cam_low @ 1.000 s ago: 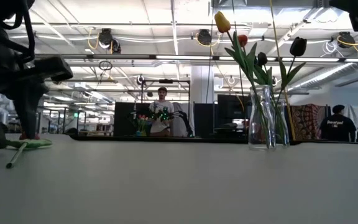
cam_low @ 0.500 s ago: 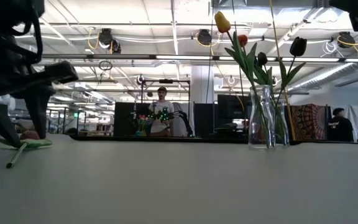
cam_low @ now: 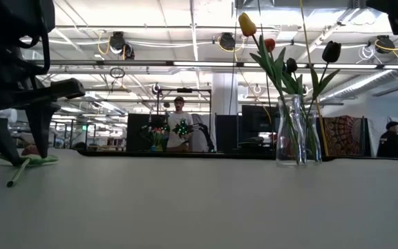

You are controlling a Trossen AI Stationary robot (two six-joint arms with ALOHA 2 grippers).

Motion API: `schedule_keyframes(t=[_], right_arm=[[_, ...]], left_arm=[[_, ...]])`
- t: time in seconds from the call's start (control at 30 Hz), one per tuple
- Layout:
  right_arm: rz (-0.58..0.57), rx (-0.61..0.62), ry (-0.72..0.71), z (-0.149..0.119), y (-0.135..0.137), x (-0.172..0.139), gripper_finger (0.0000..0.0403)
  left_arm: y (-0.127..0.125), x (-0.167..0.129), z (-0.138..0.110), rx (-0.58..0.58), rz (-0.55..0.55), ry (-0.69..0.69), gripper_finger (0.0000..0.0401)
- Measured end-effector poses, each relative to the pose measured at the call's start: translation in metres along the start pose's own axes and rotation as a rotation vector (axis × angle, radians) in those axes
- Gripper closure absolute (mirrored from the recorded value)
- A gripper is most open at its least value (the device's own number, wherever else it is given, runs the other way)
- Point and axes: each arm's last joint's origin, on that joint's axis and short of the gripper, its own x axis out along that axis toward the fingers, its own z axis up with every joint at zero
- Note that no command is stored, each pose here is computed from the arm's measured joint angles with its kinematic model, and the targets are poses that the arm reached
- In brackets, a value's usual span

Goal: Sort flowers into vase by color
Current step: Put the red tulip into the blue vase

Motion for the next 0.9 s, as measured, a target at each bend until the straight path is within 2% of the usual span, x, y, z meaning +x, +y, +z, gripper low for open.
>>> schedule_keyframes(t=[0.37, 0.9], right_arm=[[0.0, 0.0, 0.0, 0.0, 0.0001, -0.0001, 0.0135], [0.001, 0.0, 0.0, 0.0, 0.0, 0.0, 0.0135]], left_arm=[[0.0048, 0.003, 0.0043, 0.005, 0.029, -0.026, 0.0241], [0.0041, 0.0052, 0.0035, -0.001, -0.005, -0.015, 0.0244]])
